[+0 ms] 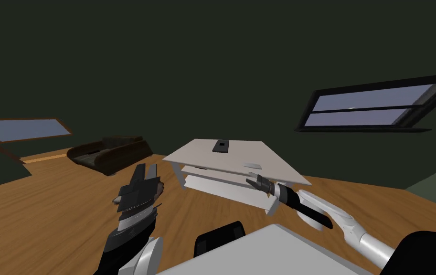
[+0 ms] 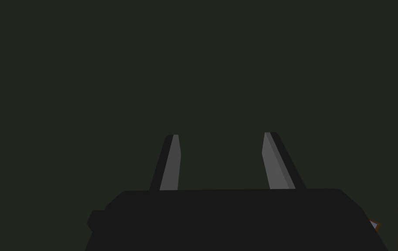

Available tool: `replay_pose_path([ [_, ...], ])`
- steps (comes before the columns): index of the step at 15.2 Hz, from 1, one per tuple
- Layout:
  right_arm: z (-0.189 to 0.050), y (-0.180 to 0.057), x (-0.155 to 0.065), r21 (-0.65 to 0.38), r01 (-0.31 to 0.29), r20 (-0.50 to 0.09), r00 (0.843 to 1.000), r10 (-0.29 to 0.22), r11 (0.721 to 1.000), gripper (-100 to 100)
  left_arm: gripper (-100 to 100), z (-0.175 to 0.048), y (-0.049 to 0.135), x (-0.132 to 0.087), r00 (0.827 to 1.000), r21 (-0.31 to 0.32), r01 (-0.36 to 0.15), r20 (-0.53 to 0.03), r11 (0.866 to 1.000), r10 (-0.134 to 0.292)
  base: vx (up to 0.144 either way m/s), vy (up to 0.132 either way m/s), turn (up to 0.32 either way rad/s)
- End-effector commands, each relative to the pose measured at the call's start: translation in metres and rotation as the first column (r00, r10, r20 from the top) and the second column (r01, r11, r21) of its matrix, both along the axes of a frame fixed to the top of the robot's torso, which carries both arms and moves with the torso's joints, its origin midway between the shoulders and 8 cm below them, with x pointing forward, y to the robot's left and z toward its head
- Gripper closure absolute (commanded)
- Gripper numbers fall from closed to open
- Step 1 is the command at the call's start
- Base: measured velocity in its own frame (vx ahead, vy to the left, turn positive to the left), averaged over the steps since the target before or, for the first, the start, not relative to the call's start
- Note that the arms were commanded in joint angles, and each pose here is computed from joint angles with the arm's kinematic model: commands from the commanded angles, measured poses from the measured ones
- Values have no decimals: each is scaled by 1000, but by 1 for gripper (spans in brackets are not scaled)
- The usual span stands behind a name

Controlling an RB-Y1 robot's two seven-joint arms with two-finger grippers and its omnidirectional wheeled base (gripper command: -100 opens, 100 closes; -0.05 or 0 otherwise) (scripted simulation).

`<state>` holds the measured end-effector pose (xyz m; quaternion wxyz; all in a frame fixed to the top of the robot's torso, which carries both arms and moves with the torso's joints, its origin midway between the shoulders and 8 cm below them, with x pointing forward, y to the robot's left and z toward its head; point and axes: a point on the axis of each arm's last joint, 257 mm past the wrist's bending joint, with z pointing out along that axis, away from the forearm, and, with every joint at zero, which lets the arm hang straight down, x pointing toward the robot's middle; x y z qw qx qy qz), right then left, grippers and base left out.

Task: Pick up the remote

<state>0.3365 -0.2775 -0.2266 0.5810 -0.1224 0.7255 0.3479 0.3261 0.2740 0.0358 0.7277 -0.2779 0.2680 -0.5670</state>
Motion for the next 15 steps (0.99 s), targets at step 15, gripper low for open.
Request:
replay_pose_path([
  [15,-104,-149,-59,-508,-160,-284,959,10,847,-100,0,0,0,0,1000,0,0,0,1000,0,40,55,138],
])
